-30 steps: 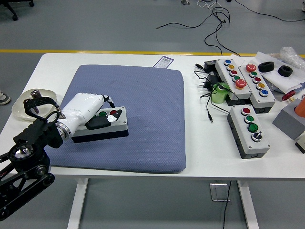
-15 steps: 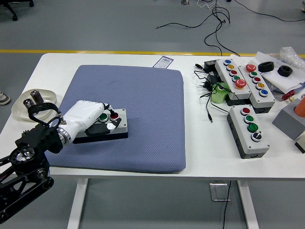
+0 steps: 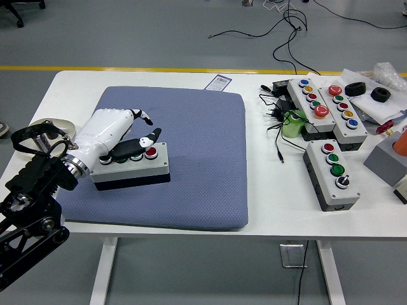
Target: Pick up the button,place it on the desk,press the button,press the button
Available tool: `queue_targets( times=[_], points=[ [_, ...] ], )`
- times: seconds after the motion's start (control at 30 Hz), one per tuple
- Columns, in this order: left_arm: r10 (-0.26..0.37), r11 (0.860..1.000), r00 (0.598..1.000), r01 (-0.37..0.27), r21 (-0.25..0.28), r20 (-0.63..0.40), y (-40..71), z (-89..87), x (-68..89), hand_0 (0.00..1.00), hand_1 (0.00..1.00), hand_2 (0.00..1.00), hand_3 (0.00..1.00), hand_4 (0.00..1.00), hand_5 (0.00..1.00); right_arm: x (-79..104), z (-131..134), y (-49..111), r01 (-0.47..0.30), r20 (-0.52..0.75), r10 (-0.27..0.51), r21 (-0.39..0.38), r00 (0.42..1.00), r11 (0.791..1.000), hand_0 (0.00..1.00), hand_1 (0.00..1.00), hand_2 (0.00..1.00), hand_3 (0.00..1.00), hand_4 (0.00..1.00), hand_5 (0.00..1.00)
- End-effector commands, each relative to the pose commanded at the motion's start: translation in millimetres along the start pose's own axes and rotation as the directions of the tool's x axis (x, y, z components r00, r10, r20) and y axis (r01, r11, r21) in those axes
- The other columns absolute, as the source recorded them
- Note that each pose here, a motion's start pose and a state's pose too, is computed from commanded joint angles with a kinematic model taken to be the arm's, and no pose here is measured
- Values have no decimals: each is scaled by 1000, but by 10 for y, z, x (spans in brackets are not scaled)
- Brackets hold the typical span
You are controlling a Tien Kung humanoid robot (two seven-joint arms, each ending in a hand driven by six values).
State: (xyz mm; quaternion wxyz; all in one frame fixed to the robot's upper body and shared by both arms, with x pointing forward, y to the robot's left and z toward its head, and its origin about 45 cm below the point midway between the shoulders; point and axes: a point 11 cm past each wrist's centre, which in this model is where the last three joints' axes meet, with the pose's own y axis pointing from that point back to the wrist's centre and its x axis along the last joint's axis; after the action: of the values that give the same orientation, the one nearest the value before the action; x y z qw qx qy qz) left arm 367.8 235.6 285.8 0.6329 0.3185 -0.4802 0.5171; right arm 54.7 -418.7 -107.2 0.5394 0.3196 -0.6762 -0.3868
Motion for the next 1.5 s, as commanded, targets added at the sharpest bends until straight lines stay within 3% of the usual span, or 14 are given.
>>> queue_targets(
  times=[0.1, 0.13, 0.3, 0.33, 0.43, 0.63, 0.83, 1.07, 1.13, 1.5],
  points=[
    [115, 993, 981, -114, 13, -153, -31, -89, 177, 2, 2, 2, 706, 621, 998, 0, 2, 0, 0, -1, 0, 0, 1000, 1000, 541, 641, 693, 615, 291, 123],
    [123, 992, 973, -123, 11, -195, -40, -122, 192, 311, 345, 366, 955, 608, 998, 1, 4, 0, 0, -1, 0, -1, 1000, 1000, 540, 641, 693, 615, 291, 123],
    [88, 994, 928, -107, -32, -362, -62, -276, 192, 311, 345, 366, 955, 608, 998, 2, 10, -1, 0, -2, 0, -1, 1000, 1000, 540, 641, 693, 615, 291, 123],
    [82, 994, 915, -101, -28, -394, -62, -313, 194, 802, 838, 893, 998, 595, 998, 3, 11, -2, 0, -2, 0, -1, 1000, 1000, 541, 641, 693, 615, 291, 124],
    [86, 996, 865, -92, 13, -495, -62, -458, 196, 802, 838, 893, 998, 595, 998, 5, 15, -2, -1, -3, 1, -2, 1000, 1000, 541, 641, 693, 615, 291, 124],
    [133, 990, 722, -58, 132, -679, -39, -779, 109, 801, 841, 897, 968, 601, 998, 5, 12, -2, -1, -4, 1, -3, 1000, 1000, 541, 642, 693, 615, 291, 124],
    [184, 976, 530, 1, 217, -828, 15, -1015, 2, 792, 839, 891, 950, 595, 998, 9, 14, -3, -2, -3, 2, -3, 1000, 1000, 542, 642, 693, 615, 291, 124],
    [232, 961, 292, 81, 265, -928, 45, -1134, -117, 794, 839, 888, 943, 598, 998, 5, 13, -2, 0, -3, 0, -4, 1000, 1000, 543, 642, 692, 615, 290, 125],
    [234, 959, 275, 89, 267, -932, 47, -1145, -128, 790, 837, 888, 942, 599, 998, 4, 14, -2, 0, -4, 0, -4, 1000, 1000, 543, 642, 693, 615, 291, 124],
    [233, 958, 278, 101, 269, -932, 46, -1148, -151, 789, 837, 887, 943, 596, 998, 4, 37, -3, 0, -7, 0, -10, 1000, 1000, 545, 641, 693, 615, 290, 126]
  ],
)
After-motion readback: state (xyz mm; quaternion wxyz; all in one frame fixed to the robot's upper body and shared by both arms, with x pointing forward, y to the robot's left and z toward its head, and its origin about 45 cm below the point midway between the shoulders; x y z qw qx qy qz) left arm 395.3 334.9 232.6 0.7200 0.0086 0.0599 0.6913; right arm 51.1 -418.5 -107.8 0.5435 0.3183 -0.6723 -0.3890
